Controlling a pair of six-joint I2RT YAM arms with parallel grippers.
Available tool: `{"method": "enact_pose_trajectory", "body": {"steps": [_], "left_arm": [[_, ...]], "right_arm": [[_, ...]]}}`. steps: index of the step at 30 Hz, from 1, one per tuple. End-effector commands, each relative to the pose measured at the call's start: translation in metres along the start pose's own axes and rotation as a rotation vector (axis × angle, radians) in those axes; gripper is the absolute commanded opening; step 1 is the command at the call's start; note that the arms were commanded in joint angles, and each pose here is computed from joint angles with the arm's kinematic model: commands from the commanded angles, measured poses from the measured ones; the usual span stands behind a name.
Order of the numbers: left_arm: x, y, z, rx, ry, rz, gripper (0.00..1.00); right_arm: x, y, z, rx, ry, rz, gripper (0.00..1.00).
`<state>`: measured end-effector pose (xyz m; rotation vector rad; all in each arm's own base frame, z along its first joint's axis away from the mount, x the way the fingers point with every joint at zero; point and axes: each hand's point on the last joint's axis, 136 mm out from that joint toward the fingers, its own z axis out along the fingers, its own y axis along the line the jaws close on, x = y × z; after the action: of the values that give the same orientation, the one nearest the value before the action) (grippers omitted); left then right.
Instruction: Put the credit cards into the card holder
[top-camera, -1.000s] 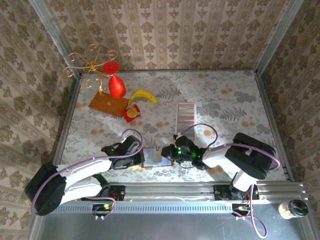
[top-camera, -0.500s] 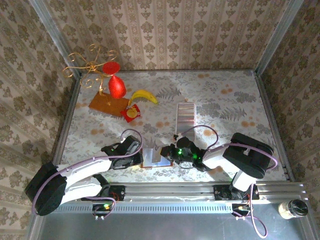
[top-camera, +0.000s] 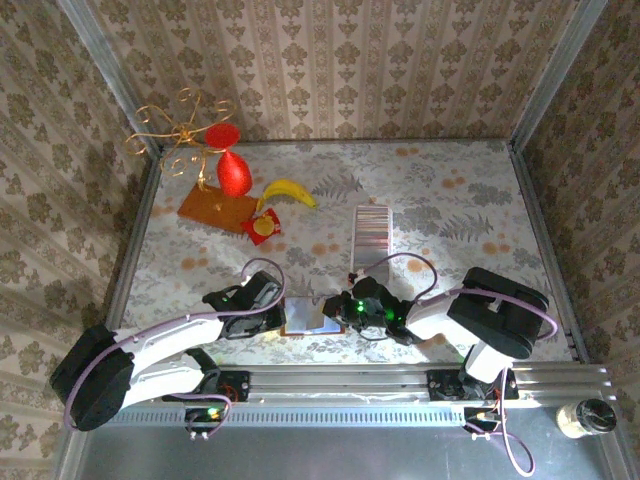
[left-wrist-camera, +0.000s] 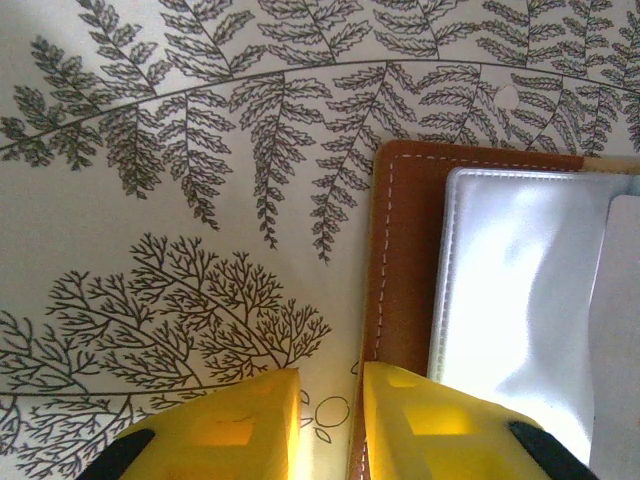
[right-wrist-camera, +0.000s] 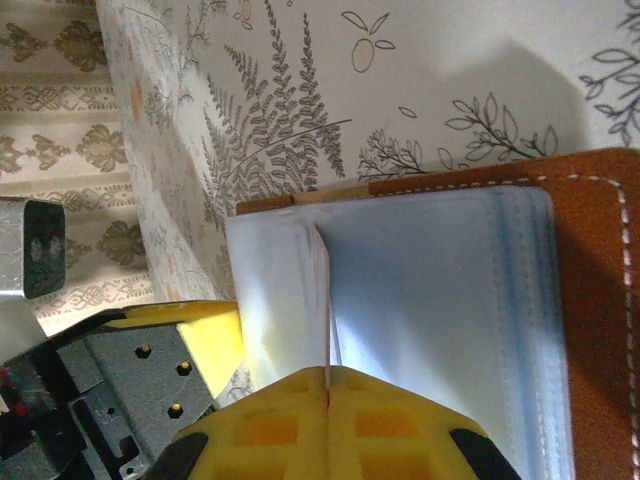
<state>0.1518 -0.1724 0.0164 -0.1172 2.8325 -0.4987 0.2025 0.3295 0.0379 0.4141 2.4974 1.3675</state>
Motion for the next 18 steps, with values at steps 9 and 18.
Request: {"method": "enact_pose_trajectory", "body": {"steps": [9,18], "left_arm": [[0.016,0.013,0.008,-0.027,0.059,0.009,0.22],[0.018,0.016,0.009,-0.037,0.063,0.011,0.21]], "right_arm": [[0.005,0.006,0.011,-0.023,0.014,-0.005,0.00],[0.010,0.018,0.012,-0.067,0.034,-0.023,0.00]]}}
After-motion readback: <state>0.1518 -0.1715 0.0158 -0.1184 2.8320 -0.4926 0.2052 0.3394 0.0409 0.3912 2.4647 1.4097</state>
